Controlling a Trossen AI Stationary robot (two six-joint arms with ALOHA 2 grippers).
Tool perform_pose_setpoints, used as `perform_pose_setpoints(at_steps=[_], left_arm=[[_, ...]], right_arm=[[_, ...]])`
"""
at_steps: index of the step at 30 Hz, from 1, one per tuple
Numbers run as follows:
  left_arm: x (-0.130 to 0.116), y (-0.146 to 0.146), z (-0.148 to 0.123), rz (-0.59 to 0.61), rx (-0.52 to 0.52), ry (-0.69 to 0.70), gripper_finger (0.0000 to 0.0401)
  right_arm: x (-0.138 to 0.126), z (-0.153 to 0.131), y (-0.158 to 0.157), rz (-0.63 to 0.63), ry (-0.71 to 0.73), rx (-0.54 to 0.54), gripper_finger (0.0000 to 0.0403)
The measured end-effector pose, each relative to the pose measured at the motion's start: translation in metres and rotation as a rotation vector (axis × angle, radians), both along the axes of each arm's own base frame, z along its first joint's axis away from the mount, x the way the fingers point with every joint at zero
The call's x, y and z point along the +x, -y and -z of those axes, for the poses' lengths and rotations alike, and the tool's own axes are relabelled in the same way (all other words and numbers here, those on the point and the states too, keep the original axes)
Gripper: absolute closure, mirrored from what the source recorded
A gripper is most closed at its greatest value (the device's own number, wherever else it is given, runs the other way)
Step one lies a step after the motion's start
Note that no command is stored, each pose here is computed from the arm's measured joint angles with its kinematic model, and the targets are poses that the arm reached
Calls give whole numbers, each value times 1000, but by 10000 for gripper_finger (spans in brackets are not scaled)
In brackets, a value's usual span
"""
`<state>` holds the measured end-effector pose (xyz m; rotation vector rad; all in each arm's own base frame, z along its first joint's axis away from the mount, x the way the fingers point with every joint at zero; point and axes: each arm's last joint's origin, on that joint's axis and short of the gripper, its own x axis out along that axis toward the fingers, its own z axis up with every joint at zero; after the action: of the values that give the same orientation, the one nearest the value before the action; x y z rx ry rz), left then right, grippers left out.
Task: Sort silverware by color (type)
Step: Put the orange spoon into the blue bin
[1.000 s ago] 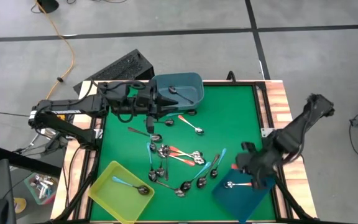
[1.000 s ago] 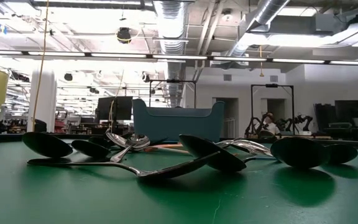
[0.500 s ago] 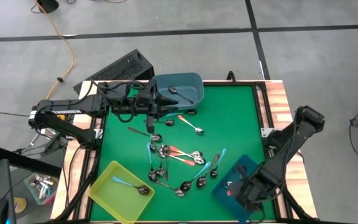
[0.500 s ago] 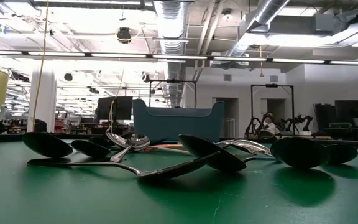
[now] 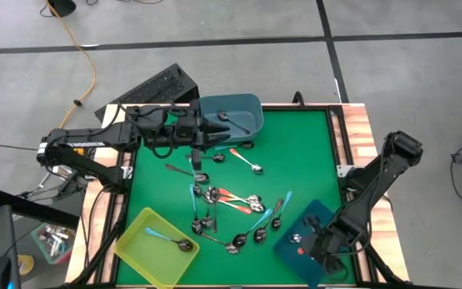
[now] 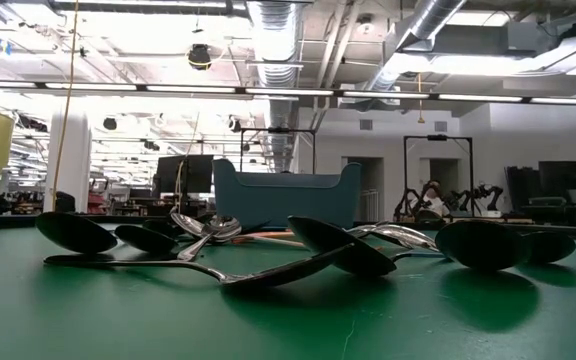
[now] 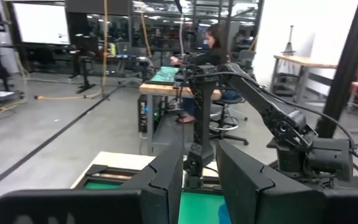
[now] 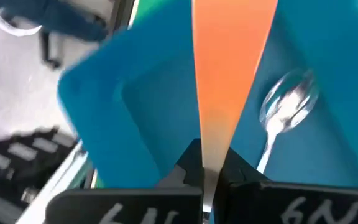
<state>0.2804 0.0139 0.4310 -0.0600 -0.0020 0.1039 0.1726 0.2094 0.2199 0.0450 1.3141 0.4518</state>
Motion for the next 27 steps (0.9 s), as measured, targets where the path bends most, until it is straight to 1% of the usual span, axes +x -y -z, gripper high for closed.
perform_pose_setpoints(at_steps=[5, 14, 21, 27], left_arm=[[0, -1, 0, -50, 0, -1, 320], [0, -3, 0, -87, -4, 0, 320], [0, -3, 0, -90, -5, 0, 320], [0, -4, 0, -129, -3, -1, 320]], right_arm=[[-13, 17, 9, -76, -70, 0, 390], [-17, 38, 19, -145, -66, -38, 390], [-20, 51, 22, -153, -53, -27, 390], [-18, 51, 23, -159, -46, -31, 387]])
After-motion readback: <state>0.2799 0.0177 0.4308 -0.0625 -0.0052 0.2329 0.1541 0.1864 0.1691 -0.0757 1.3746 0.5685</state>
